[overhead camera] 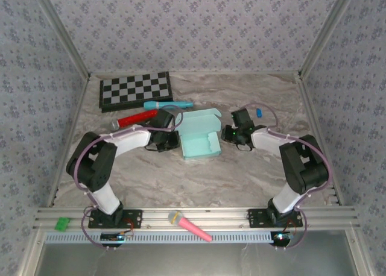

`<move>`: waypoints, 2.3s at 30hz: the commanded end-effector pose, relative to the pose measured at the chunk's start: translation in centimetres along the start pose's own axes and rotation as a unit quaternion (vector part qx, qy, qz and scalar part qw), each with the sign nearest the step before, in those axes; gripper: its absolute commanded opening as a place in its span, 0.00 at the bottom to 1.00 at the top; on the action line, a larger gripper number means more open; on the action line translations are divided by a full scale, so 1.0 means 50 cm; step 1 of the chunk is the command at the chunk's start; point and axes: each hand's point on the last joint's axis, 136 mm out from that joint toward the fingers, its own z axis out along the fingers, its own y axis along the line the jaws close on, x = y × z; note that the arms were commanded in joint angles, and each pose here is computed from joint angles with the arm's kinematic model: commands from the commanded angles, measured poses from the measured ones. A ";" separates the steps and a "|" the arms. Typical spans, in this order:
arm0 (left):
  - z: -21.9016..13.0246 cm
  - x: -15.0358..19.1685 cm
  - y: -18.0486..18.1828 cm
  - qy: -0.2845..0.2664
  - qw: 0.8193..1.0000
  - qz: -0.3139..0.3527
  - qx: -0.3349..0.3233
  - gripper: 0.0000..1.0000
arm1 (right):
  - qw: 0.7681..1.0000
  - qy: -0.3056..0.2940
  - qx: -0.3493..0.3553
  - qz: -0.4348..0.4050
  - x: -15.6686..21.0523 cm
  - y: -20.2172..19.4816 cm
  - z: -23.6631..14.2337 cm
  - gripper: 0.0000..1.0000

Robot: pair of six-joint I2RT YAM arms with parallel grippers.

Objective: Fold the paper box

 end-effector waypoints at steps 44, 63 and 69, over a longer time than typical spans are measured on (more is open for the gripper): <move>-0.154 -0.150 -0.117 -0.203 0.878 0.388 0.191 0.27 | 0.986 0.095 -0.105 -0.088 0.056 0.080 -0.049 0.50; -0.154 -0.127 -0.129 -0.180 0.875 0.388 0.226 0.00 | 0.985 0.111 -0.092 -0.099 0.077 0.073 -0.025 0.49; -0.154 -0.125 -0.130 -0.177 0.874 0.392 0.226 0.00 | 0.984 0.114 -0.086 -0.106 0.078 0.066 -0.016 0.46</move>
